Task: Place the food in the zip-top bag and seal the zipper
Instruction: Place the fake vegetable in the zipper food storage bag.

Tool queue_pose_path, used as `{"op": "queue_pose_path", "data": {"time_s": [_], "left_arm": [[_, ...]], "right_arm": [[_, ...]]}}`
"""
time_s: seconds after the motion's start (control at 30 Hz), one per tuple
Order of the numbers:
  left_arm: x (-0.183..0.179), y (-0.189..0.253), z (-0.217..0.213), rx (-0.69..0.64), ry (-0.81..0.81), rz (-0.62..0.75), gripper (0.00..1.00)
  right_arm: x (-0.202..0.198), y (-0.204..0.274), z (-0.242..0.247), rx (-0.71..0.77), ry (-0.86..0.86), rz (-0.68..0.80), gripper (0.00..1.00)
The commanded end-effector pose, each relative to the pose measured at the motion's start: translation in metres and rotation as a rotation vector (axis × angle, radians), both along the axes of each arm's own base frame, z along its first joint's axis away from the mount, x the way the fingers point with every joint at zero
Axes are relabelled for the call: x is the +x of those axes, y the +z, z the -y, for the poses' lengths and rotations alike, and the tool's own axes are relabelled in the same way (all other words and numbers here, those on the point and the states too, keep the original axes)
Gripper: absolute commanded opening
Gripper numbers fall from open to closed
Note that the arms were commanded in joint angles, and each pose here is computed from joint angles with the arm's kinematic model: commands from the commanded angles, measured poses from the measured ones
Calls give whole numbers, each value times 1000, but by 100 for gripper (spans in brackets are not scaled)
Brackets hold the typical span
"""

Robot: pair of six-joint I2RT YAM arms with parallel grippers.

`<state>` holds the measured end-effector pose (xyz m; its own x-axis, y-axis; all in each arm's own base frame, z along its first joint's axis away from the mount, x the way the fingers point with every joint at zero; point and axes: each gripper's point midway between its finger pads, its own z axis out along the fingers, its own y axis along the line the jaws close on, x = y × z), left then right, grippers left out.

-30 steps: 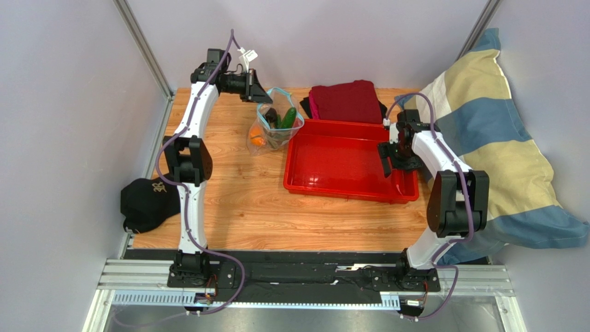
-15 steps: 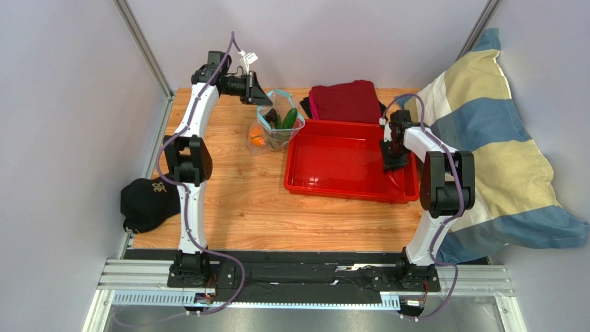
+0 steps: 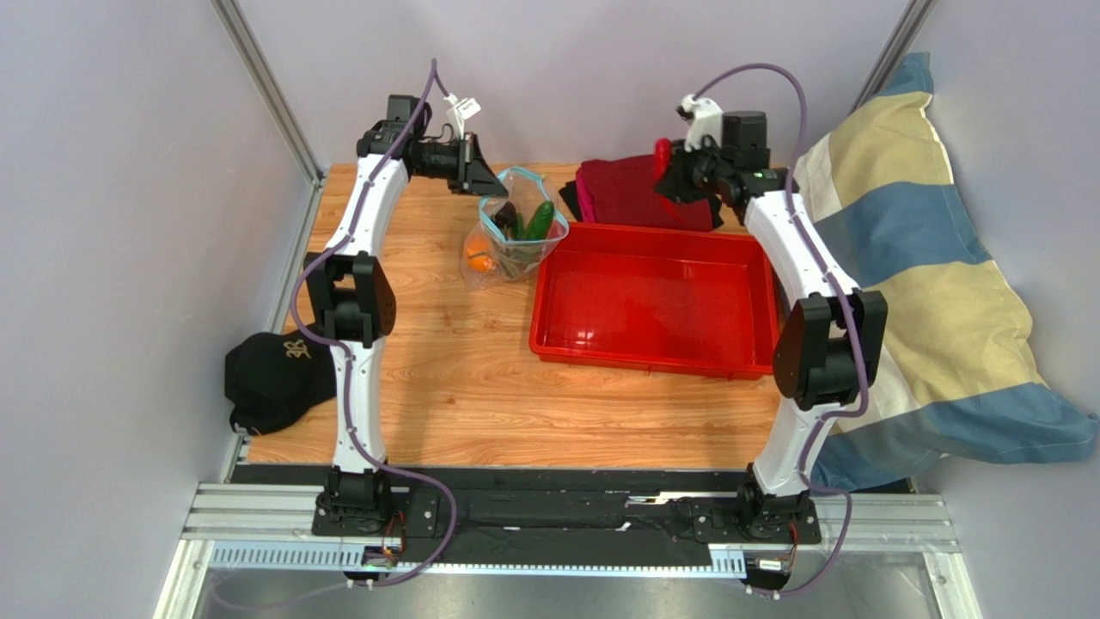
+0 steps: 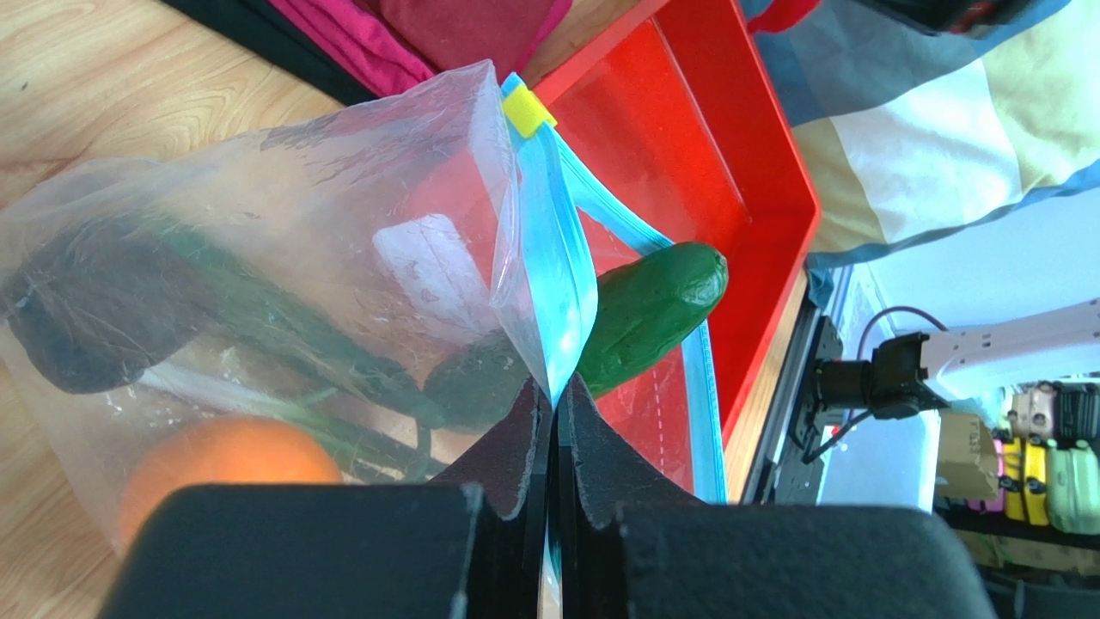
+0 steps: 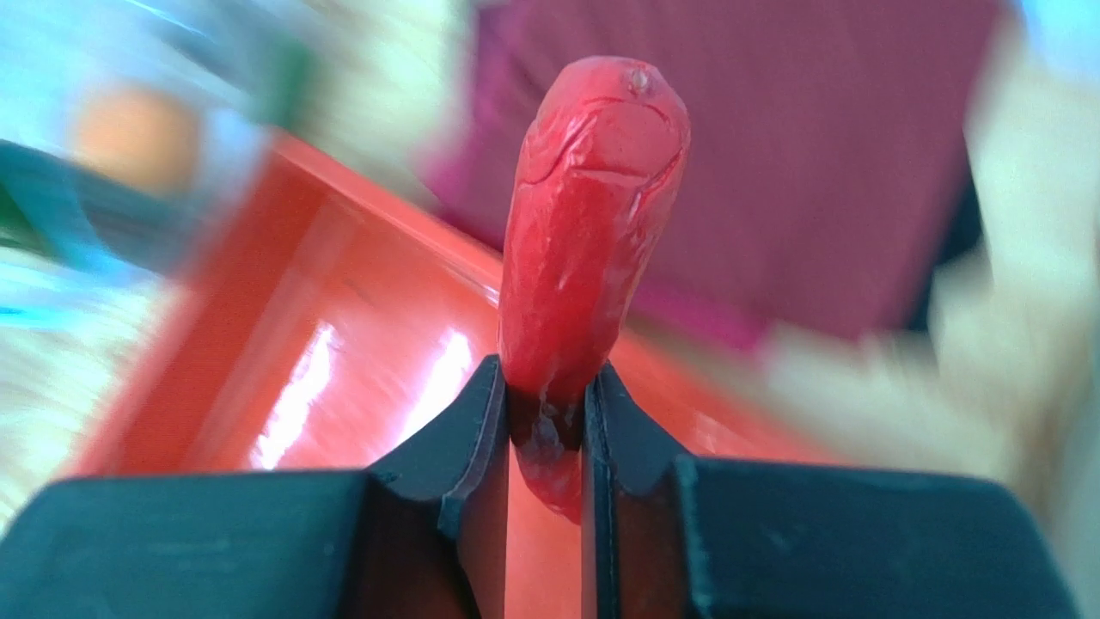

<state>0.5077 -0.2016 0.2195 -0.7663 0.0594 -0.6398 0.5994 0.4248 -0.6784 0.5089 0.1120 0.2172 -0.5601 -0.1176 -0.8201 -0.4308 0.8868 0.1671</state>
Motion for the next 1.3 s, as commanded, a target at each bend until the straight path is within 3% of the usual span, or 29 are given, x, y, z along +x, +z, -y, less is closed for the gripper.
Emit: {"op": "queue_pose_path", "data": {"time_s": [0.0,0.17,0.37,0.6,0.77,1.07,1.13,1.17,1.23,1.27], "left_arm": [[-5,18,-1,-27,-16,33,0],[-5,18,0,-30,-17,32,0],[-5,18,0,-28,-17,33,0],[-4,18,0,-37,-18,27,0],[-2,17,-1,-50,-15,16,0],[0,19,-2,-67,-13,9,0],[-1,21,-2,-70,-15,12,0],[-1,21,-2,-71,-16,12,0],[-1,22,-3,-72,-14,14,0],[-1,22,-2,-73,-14,11,0]], "right_arm": [[11,122,-102,153,272,432,0],[24,158,-175,215,381,556,0],[13,198,-236,390,464,728,0],[-11,162,-284,459,575,633,0],[-20,135,-290,472,587,568,0],[-19,123,-293,436,617,592,1],[-18,116,-295,428,631,577,16],[-18,115,-296,426,636,576,36],[-20,116,-298,422,667,575,64],[-20,117,-298,422,669,573,68]]}}
